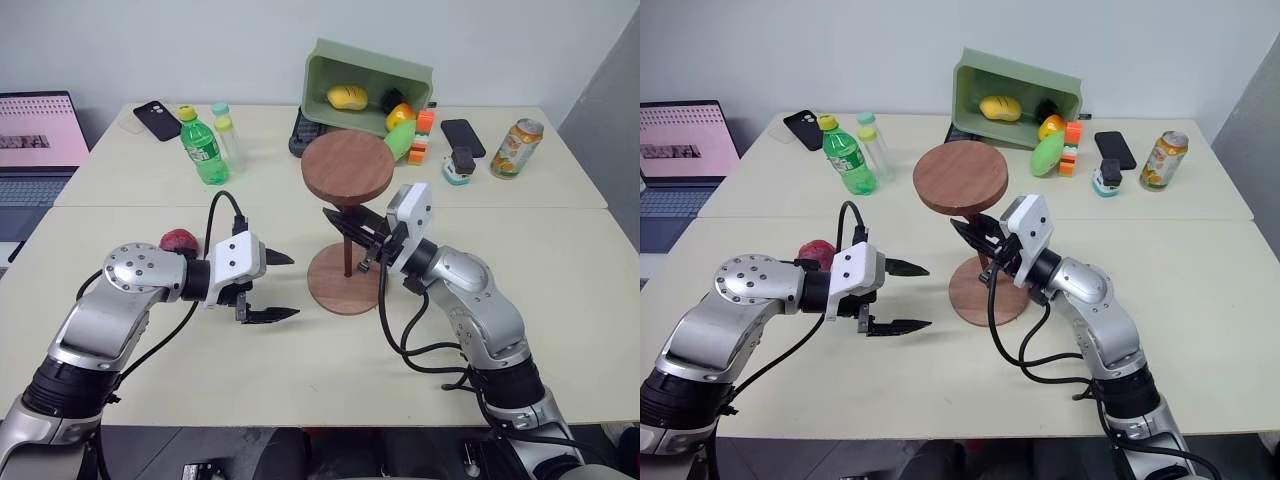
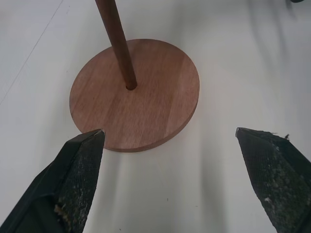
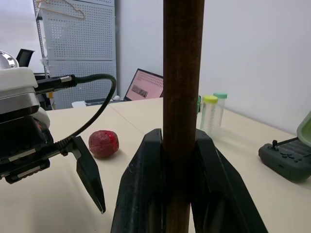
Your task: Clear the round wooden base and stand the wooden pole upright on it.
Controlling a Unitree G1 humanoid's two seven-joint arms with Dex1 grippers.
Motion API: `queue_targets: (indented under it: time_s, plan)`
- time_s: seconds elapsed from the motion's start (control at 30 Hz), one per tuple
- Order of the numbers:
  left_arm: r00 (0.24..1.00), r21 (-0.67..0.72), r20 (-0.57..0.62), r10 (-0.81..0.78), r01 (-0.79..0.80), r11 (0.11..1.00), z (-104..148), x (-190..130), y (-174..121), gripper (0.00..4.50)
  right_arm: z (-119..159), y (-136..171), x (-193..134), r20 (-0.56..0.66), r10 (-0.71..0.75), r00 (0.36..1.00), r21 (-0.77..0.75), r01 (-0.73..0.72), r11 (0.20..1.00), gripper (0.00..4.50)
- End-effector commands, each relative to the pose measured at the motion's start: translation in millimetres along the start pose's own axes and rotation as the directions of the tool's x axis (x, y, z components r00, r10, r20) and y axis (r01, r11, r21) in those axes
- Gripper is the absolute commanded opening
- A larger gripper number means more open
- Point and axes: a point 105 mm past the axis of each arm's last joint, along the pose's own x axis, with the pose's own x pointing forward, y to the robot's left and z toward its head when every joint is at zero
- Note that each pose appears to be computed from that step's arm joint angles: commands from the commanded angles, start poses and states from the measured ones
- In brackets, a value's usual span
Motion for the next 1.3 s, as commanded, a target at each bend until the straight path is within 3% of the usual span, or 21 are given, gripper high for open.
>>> queue_targets:
  time_s: [0.03, 0.4, 1.3]
  plan:
    - [1.0, 0.037, 0.019, -0.004, 0.003, 0.999, 8.5, -0.9, -0.1, 4.5, 3.9, 2.9, 0.9, 0.019, 0.012, 1.0, -0.018, -0.012, 1.0, 0.25]
    - [1.0, 0.034, 0.017, -0.003, 0.002, 0.999, 5.4, -1.5, 0.5, 4.5, -7.1, 11.2, 1.5, -0.016, 0.035, 0.999, 0.01, -0.035, 0.999, 0.25]
    - [1.0, 0.032, 0.023, -0.005, 0.004, 0.999, 8.7, 1.0, -0.7, 4.5, -68.5, -4.8, -13.0, -0.307, -0.065, 0.95, 0.081, 0.094, 0.992, 0.25]
